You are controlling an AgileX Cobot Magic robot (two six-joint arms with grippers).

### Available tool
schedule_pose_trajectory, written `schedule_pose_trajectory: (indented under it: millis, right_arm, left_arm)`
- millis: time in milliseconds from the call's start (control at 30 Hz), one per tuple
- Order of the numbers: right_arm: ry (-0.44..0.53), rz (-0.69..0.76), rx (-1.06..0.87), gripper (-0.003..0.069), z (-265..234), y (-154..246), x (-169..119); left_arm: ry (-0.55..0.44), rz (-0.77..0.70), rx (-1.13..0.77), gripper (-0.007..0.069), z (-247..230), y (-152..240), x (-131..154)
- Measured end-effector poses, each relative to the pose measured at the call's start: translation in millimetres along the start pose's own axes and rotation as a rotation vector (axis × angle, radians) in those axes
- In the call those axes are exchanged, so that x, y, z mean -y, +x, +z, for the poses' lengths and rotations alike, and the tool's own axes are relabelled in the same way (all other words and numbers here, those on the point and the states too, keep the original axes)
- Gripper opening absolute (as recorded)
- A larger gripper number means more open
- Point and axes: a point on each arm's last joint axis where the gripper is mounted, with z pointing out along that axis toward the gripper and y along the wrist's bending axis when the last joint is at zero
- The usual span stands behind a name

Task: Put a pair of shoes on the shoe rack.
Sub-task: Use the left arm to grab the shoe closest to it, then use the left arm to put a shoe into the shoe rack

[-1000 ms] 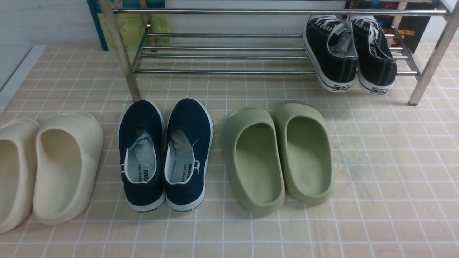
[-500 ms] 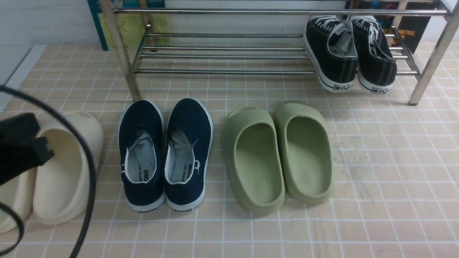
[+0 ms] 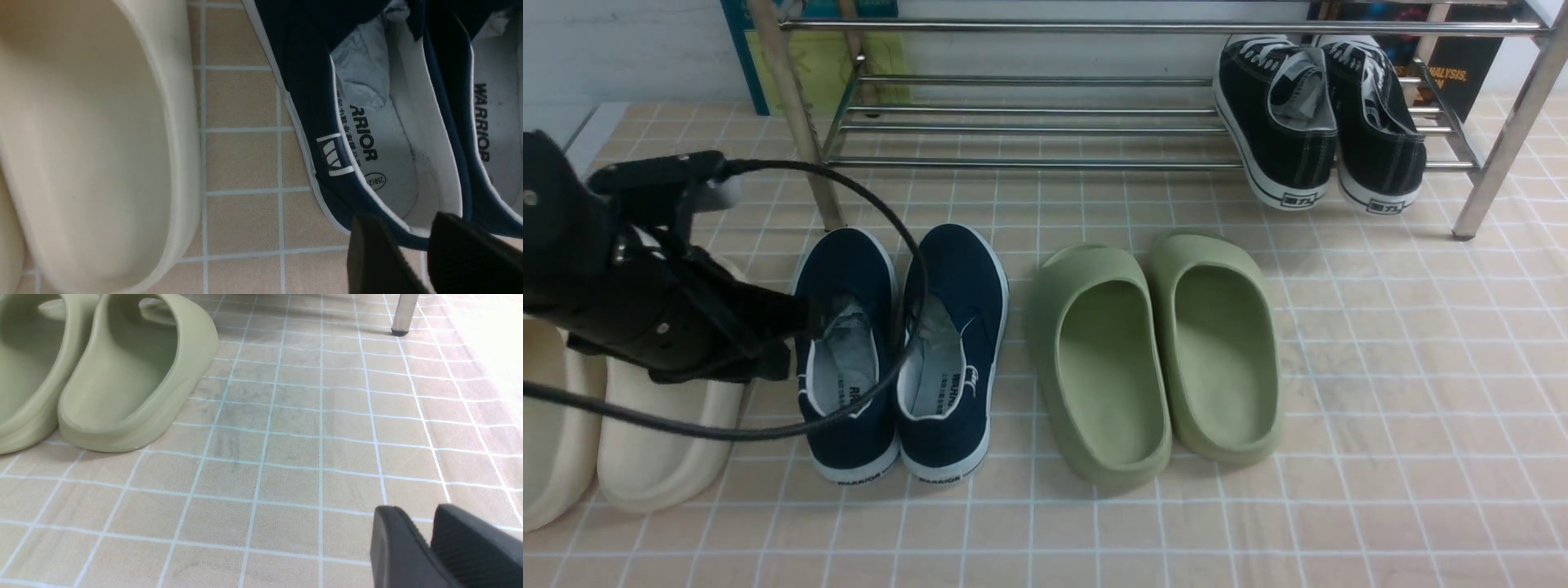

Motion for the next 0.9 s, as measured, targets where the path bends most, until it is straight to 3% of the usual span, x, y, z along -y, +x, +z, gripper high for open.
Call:
schedule_pose_trajectory:
  millis: [167,300,400,600,900]
  right_arm:
    - [0.0,0.0,0.0,0.0161,0,0,0]
    - [0.0,0.0,0.0,0.0166,0,0,0]
    - [0.0,0.0,0.0,0.0169,0,0,0]
    - [0.0,0.0,0.0,0.0179,0,0,0]
    - [0.0,0.0,0.0,0.019,0,0,0]
  left_arm:
    - [-0.063,0.094,-0.047,0.0382,38,-1,9]
    - [-0.113,0.057,-0.025,0.0395,66,-6,5]
    - [-0.14,0.024,-0.018,0.036,81,-7,3]
    - [-0.16,-0.006,-0.002,0.0059,85,-9,2]
    - [-0.172,-0.005,0.136,0.004,11,-25,4]
